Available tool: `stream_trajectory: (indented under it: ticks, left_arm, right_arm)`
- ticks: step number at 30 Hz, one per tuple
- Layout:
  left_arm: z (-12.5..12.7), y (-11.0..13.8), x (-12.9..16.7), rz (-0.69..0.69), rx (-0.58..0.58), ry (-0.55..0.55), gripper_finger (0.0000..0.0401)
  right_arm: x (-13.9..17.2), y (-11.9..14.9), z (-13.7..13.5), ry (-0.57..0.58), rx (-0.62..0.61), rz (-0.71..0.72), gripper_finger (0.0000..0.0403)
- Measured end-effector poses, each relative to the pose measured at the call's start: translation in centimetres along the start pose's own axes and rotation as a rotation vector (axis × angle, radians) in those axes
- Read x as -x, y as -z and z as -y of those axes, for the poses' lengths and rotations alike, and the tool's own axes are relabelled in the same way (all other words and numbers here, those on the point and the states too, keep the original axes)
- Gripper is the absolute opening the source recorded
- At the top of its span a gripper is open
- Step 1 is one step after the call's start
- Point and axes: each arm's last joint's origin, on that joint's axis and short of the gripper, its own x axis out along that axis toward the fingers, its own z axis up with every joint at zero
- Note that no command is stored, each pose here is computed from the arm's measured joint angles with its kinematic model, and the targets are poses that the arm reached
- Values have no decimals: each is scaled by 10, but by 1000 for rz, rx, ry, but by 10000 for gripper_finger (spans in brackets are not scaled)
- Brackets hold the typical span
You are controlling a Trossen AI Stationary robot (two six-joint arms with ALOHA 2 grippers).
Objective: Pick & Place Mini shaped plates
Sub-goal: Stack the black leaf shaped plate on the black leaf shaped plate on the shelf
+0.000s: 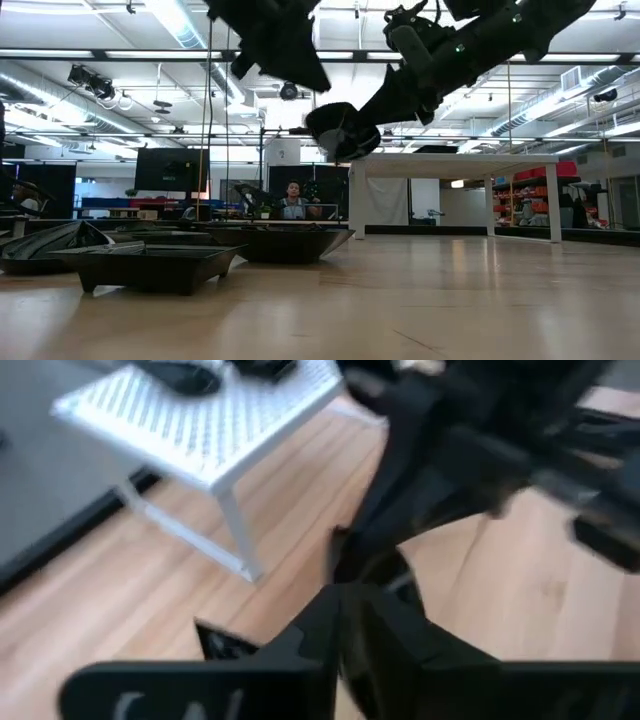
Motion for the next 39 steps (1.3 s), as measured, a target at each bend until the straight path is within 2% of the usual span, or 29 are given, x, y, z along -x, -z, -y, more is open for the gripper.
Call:
stream_trajectory:
  ticks: [5, 8, 11, 15, 19, 22, 26, 31, 39]
  left_arm:
    - [2, -23, 12, 17, -103, 68, 103]
    - [1, -25, 19, -9, -135, 76, 122]
    - [3, -18, 23, -50, -164, 68, 132]
    - [12, -4, 19, -93, -178, 53, 135]
    - [20, 5, 12, -89, -196, 16, 131]
    - [23, 11, 5, -101, -211, -3, 129]
    - [25, 15, -1, -108, -215, -9, 129]
    - [24, 15, -3, -109, -212, -13, 129]
    - [24, 15, -3, -108, -206, -14, 128]
  right_arm:
    - [23, -19, 14, 35, -9, -42, 4]
    - [47, -45, 32, 76, -10, -46, 3]
    - [75, -70, 62, 160, -22, -60, 2]
    - [107, -88, 115, 341, -72, -124, 1]
    - [125, -86, 173, 496, -196, -192, 1]
    - [131, -75, 212, 523, -307, -229, 1]
    - [136, -62, 249, 544, -430, -253, 1]
    - [135, -49, 273, 578, -502, -300, 5]
    - [128, -37, 286, 593, -544, -372, 14]
